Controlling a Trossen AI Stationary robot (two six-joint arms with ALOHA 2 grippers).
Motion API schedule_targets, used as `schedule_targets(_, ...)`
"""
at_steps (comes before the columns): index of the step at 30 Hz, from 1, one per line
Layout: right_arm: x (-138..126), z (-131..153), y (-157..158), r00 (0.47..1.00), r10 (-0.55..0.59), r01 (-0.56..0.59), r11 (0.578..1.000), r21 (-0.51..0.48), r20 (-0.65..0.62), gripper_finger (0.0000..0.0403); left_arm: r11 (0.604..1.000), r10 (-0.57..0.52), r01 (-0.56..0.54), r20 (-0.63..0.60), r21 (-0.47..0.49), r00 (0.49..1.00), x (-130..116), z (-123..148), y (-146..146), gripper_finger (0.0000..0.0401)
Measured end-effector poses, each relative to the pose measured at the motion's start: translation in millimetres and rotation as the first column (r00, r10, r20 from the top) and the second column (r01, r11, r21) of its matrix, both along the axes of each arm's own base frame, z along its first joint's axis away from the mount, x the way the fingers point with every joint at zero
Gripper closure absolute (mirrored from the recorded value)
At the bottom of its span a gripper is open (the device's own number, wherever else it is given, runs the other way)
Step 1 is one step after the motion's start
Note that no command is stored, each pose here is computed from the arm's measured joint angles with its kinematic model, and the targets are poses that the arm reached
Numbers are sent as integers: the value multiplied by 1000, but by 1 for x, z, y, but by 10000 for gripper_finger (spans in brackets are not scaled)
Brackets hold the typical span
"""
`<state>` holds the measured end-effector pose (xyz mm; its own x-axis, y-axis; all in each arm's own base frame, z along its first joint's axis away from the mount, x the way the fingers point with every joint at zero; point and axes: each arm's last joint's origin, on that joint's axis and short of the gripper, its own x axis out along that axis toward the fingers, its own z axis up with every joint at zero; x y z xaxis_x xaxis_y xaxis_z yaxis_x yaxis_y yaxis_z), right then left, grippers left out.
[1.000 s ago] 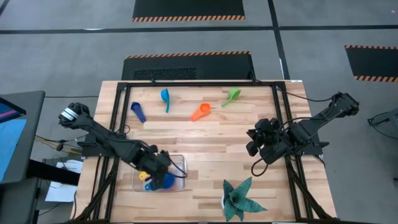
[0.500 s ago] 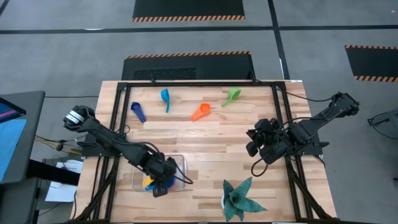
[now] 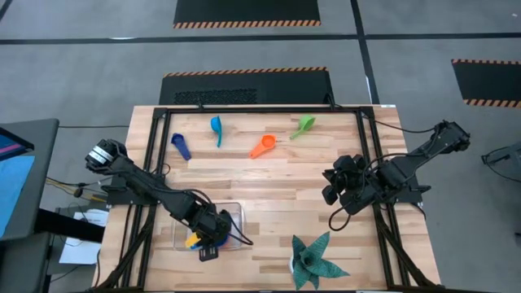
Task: Nest measuring cups in basket
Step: Stack the yellow measuring cup on top of the blue measuring cup in the transparent bin, then stack the green measuring cup on top of the yellow measuring cup in the transparent bin
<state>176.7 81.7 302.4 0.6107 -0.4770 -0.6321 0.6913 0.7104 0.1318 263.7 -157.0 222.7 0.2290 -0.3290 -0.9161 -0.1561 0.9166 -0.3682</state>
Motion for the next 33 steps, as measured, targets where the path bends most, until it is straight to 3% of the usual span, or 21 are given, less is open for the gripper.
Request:
schedule_targets(7, 0, 0, 0, 1000, 0, 0, 1000, -2, -3, 326, 1000, -29, 29, 22, -2, 999, 1, 1, -1, 391)
schedule_targets(22, 0, -1, 1, 1000, 21, -20, 999, 42, -24, 326, 1000, -25, 25, 17, -4, 1000, 4, -3, -2, 315)
schedule_targets(33, 1, 0, 2, 1000, 22, -22, 999, 48, -12, 326, 1000, 9, -9, 24, 2, 1000, 10, 3, 8, 310)
